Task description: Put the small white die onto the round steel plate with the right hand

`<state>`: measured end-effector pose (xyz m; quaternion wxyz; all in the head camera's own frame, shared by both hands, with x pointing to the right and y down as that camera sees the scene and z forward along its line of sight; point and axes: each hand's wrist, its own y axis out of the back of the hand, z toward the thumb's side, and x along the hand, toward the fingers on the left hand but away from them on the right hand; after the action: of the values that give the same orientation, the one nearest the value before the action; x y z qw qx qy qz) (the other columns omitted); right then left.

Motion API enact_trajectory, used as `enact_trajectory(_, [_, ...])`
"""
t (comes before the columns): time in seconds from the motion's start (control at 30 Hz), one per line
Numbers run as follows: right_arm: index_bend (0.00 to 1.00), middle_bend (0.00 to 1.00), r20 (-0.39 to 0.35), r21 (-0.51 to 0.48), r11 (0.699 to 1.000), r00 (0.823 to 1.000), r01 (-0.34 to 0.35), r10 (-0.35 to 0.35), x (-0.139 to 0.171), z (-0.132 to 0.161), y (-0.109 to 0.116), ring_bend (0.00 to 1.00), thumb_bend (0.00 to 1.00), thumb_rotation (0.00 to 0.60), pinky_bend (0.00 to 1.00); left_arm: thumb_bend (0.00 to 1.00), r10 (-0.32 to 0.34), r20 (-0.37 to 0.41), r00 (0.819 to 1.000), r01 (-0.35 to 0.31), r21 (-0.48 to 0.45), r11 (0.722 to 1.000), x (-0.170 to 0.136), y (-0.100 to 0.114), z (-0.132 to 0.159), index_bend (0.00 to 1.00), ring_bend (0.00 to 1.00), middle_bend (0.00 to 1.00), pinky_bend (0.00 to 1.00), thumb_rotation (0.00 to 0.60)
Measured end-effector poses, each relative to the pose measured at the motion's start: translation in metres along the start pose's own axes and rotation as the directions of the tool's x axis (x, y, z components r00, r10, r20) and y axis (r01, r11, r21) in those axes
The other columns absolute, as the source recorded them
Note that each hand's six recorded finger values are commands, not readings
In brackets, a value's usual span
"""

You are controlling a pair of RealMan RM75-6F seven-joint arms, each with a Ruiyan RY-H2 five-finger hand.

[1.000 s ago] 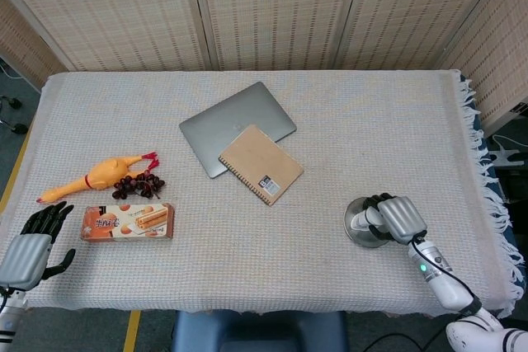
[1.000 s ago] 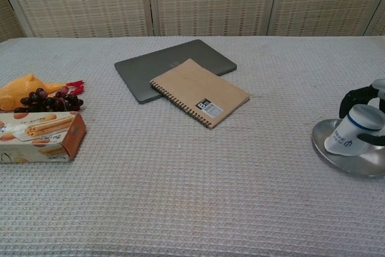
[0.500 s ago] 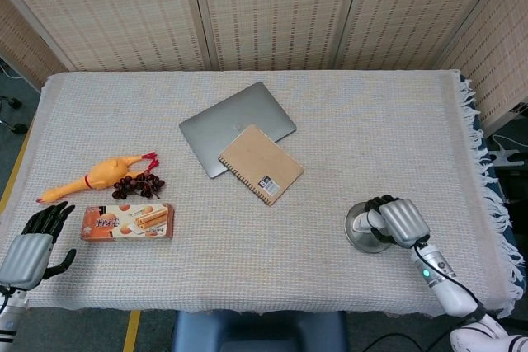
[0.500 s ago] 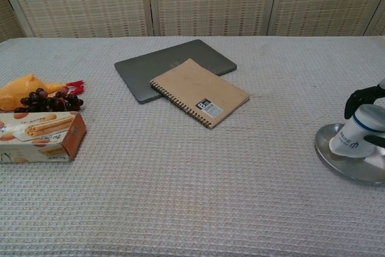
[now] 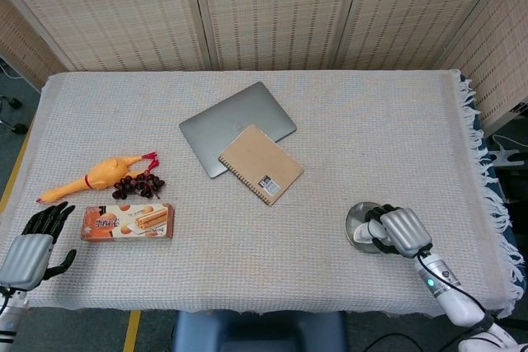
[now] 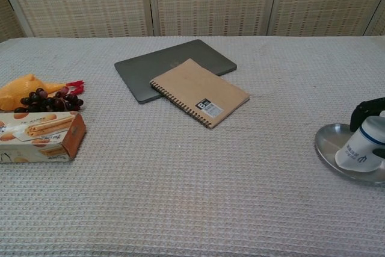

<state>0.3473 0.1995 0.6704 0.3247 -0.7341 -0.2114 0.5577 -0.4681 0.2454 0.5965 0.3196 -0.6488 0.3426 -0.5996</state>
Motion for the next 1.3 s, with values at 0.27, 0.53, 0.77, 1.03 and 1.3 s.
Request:
enact_trajectory(0.27, [0.50,0.39,0.033,-0.024,0.998,0.997,0.064,-0.063,-0.017,-0.006,0.012,0.32,0.25,0.600,0.51,0.38,0.004,-0.003,1.000,-0.004,0.001,1.000,0.000,0.000,0.000,0.00,0.00,0.00,0.10,0.600])
enact_trajectory(0.53, [0.49,0.39,0.068,-0.053,0.992,0.992,0.111,-0.108,0.001,-0.021,0.028,0.31,0.25,0.600,0.51,0.38,0.003,0.008,1.000,-0.003,0.004,1.000,-0.002,0.000,0.004,0.00,0.00,0.00,0.10,0.600])
enact_trajectory(0.77, [0.49,0.39,0.231,-0.014,0.984,0.958,0.177,-0.169,0.031,-0.070,0.031,0.30,0.25,0.600,0.50,0.38,0.002,0.025,1.000,-0.003,0.006,1.000,-0.003,-0.001,0.008,0.00,0.00,0.00,0.10,0.600])
enact_trajectory(1.03, [0.37,0.34,0.362,0.000,0.990,0.923,0.143,-0.133,0.025,-0.122,0.008,0.25,0.25,0.600,0.48,0.38,-0.008,0.025,1.000,0.007,0.013,1.000,-0.002,-0.005,0.010,0.00,0.00,0.00,0.10,0.600])
enact_trajectory(1.3, [0.00,0.02,0.335,-0.037,0.993,0.938,0.108,-0.089,0.018,-0.117,-0.007,0.00,0.25,0.600,0.15,0.38,-0.011,0.021,1.000,0.011,0.014,1.000,0.000,-0.006,0.008,0.00,0.00,0.00,0.10,0.600])
